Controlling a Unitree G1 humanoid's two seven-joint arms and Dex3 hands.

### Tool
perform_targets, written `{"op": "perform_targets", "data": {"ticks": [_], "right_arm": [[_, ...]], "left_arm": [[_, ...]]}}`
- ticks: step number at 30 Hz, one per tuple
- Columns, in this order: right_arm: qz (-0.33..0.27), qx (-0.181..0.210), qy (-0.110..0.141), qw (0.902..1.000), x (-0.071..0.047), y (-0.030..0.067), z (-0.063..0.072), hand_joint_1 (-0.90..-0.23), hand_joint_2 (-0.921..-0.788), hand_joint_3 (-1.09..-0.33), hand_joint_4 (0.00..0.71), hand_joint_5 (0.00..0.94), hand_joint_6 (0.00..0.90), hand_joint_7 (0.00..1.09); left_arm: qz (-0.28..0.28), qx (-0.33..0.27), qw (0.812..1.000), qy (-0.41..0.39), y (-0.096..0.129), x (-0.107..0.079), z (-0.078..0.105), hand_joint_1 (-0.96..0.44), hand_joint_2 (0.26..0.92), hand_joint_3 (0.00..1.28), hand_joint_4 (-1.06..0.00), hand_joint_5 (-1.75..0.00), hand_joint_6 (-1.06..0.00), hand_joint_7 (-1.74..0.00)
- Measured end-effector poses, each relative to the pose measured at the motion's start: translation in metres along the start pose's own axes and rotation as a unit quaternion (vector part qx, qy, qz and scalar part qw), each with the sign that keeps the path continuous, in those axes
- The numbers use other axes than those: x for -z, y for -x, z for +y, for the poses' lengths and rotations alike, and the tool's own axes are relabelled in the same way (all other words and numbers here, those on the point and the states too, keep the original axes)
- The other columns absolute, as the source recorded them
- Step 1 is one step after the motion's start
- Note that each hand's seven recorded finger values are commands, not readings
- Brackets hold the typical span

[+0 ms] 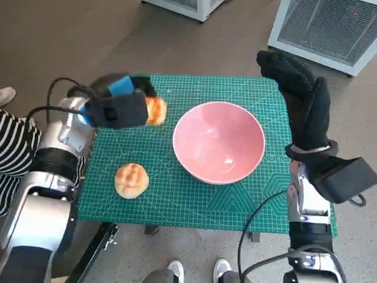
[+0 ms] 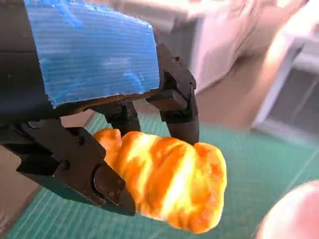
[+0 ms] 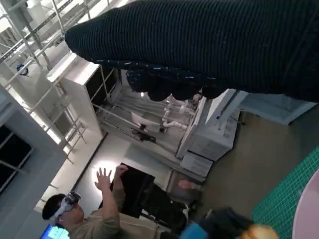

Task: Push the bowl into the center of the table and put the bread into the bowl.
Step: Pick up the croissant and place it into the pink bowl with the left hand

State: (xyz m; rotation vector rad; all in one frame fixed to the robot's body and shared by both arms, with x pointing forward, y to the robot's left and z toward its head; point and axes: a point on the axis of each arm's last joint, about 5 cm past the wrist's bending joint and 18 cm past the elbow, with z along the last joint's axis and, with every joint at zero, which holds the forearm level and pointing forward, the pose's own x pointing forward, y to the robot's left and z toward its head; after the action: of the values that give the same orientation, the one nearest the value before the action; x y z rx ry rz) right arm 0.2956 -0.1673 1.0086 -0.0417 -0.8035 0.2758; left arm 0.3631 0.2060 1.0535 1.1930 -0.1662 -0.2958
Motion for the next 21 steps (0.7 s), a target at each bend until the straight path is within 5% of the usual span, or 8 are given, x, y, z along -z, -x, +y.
{"op": "perform_targets", "data": {"ticks": [12, 21], "right_arm": [[-0.002, 0.001, -0.003, 1.0000, -0.001, 0.0012, -0.001, -0.747, -0.921, -0.725, 0.191, 0.003, -0.001, 0.59], [0.001, 0.000, 0.001, 1.0000, -0.002, 0.0028, -0.005, -0.750, -0.921, -0.724, 0.191, 0.003, 0.000, 0.59]], "left_arm": [[-0.112, -0.092, 0.989, 0.003, 0.006, -0.024, 0.031, 0.00, 0.907, 0.01, -0.80, -0.99, -0.69, -1.15], [-0.175, -0.127, 0.976, 0.005, 0.014, -0.045, 0.036, 0.00, 0.905, 0.01, -0.81, -0.99, -0.70, -1.14]]}}
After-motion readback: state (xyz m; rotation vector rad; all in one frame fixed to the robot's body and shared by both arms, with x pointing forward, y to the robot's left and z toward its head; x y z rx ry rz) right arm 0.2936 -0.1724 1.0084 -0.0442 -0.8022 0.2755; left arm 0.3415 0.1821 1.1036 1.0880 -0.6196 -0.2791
